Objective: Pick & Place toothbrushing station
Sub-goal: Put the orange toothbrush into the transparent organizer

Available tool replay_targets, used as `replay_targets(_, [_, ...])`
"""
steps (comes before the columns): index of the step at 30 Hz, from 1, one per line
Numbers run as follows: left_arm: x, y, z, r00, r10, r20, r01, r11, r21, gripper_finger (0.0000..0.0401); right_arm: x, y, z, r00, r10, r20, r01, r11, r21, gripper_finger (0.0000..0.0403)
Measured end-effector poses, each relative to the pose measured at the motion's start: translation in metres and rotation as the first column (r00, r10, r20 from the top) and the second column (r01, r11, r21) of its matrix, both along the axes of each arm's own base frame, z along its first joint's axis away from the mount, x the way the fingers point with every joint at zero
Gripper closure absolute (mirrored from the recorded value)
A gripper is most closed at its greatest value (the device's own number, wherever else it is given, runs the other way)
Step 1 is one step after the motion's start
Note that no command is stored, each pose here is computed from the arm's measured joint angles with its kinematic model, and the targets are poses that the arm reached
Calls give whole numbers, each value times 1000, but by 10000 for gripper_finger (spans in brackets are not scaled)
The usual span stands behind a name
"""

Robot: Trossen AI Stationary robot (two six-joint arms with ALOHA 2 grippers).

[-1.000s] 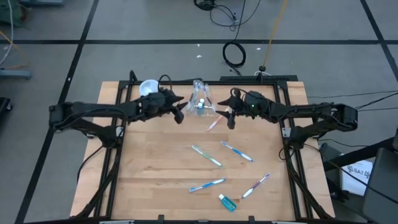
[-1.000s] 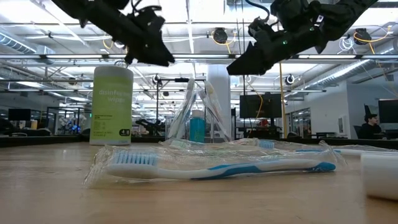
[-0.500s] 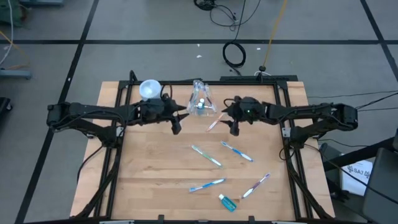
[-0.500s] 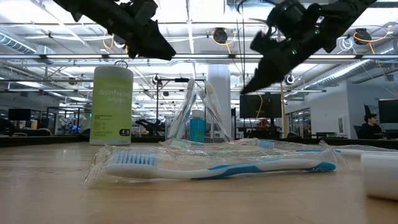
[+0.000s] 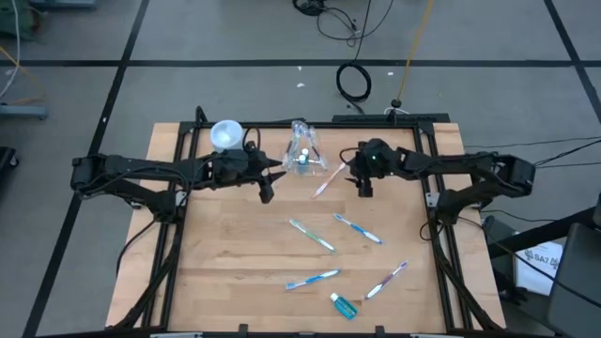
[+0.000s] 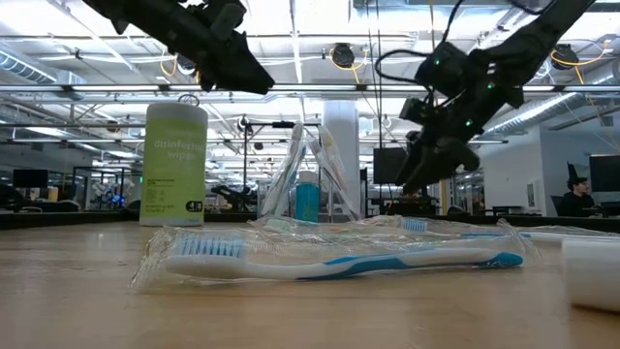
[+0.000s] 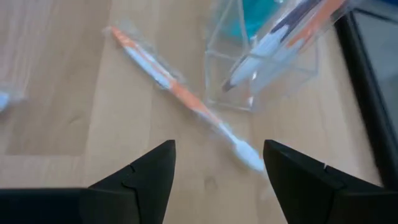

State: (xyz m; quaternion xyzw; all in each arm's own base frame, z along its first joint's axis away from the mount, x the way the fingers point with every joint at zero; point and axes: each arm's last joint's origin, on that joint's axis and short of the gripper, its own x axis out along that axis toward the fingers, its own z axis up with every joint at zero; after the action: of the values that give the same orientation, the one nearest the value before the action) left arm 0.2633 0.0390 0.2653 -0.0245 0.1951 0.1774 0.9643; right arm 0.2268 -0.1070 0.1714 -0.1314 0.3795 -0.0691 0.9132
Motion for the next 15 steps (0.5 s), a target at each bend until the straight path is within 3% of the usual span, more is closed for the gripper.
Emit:
replay_targets(10, [2, 1, 4, 999, -6, 38, 5, 1000, 30, 244, 6, -25, -30, 998, 14, -58, -16, 999, -28, 151])
replay_targets(15, [2, 1, 5, 999, -16, 33, 14, 998, 55, 244, 9, -38, -29, 1000, 3, -30, -4, 1000, -30, 149])
